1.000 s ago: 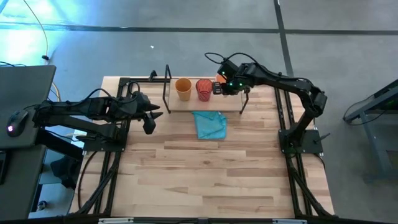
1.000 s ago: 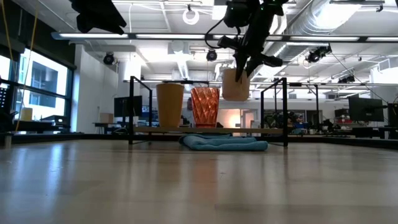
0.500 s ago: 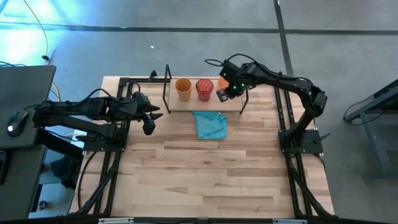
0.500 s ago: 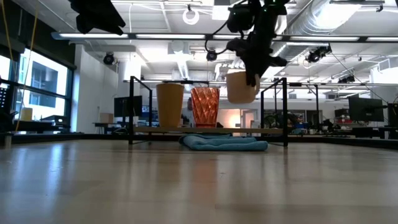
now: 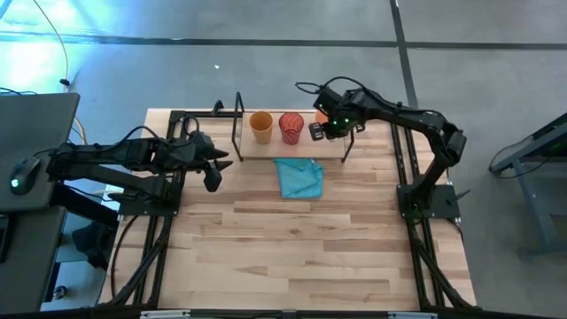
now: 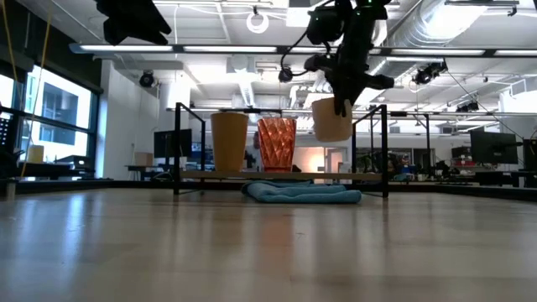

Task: Stack small to large cups/mugs on shelf
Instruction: Put the light orange mug on the shelf

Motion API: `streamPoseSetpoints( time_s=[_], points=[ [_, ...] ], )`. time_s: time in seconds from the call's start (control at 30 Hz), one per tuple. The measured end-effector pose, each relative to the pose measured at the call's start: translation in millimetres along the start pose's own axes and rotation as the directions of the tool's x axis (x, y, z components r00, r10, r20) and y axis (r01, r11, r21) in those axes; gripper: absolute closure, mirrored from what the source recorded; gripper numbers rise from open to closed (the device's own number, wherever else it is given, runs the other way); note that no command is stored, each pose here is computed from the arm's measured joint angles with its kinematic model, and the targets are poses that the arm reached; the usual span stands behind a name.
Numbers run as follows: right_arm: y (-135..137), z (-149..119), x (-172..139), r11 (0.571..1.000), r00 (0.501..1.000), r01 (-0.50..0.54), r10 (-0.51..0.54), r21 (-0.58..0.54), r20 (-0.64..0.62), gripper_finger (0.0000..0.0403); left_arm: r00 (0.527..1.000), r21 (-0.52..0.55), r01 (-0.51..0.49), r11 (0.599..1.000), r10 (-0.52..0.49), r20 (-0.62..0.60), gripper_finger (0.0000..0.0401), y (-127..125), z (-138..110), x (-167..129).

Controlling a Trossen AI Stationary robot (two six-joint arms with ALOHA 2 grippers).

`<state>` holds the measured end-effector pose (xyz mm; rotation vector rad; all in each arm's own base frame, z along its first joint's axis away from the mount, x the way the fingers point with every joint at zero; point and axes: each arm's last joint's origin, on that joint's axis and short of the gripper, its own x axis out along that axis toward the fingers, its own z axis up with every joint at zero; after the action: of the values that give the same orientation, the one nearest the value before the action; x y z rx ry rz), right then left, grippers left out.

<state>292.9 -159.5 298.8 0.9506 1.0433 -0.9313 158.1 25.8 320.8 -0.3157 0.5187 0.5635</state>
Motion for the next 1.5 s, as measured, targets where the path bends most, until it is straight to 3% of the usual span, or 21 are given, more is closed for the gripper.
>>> streamPoseSetpoints(
  time_s=[0.3, 0.67, 1.07, 1.5],
  points=[
    [17, 1, -1, 0.988, 0.991, -0.108, 0.098, 0.11, 0.09, 0.0383, 1.0, 0.016, 0.006, 1.0, -0.006, 0.013, 0.0258, -1, 1, 0],
    [19, -2, -1, 0.986, 0.992, -0.107, 0.096, 0.128, 0.082, 0.0383, 0.999, 0.025, 0.034, 0.999, -0.034, -0.007, 0.0258, -1, 0, 0],
    [15, 0, 8, 0.983, 0.998, -0.036, 0.025, 0.182, 0.065, 0.0383, 0.999, 0.024, 0.034, 0.999, -0.034, -0.006, 0.0258, -1, 0, 0],
    [26, 3, 42, 0.985, 1.0, -0.02, 0.021, 0.173, -0.005, 0.0383, 0.999, 0.034, 0.024, 0.999, -0.023, -0.036, 0.0258, 0, -3, 0]
  ],
)
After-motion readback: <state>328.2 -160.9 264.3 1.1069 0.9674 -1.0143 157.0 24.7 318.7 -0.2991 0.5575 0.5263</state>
